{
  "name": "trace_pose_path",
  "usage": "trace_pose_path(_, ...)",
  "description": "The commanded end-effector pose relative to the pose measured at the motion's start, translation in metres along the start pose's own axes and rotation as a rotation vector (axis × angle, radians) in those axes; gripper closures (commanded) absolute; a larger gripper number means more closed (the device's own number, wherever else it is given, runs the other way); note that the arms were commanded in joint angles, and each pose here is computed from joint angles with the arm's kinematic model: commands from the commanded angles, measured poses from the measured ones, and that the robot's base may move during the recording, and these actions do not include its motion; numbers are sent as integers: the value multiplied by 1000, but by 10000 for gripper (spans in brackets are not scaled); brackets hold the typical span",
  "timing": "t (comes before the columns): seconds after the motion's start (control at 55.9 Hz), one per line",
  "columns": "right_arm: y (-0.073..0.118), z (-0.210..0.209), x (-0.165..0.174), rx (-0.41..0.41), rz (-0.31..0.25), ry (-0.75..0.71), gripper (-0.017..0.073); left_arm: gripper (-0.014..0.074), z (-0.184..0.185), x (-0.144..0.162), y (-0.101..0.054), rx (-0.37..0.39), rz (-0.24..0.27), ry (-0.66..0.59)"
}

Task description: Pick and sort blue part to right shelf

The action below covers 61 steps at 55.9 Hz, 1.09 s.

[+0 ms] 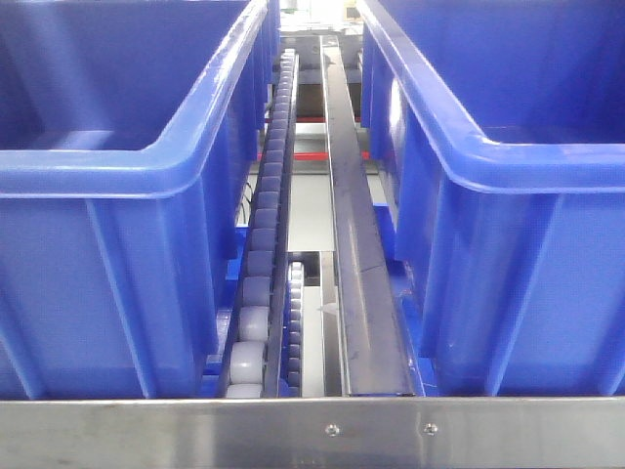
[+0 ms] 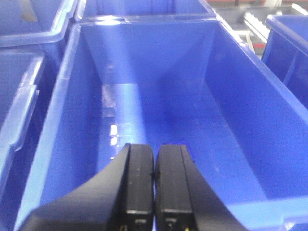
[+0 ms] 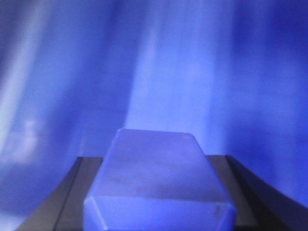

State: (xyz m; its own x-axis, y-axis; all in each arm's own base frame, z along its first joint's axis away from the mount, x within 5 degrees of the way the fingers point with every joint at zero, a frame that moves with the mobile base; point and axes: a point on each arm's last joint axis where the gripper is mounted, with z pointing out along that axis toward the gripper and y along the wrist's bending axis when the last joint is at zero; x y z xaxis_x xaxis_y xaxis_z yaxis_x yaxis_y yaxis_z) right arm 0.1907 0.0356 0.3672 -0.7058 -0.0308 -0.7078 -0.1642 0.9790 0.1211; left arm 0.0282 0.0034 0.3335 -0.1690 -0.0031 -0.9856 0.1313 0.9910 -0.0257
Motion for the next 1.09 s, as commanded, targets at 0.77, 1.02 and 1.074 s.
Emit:
trace_pose_path(0.77, -36, 188, -55, 161, -114, 254, 394, 468, -2, -8, -2, 25, -30, -44)
trace_pose_path(1.02, -37, 187, -54, 170, -124, 269, -59, 468, -2, -8, -4, 43, -54, -37)
trace_pose_path(1.074, -37, 185, -55, 170, -124, 269, -43, 468, -2, -7, -4, 42, -54, -32)
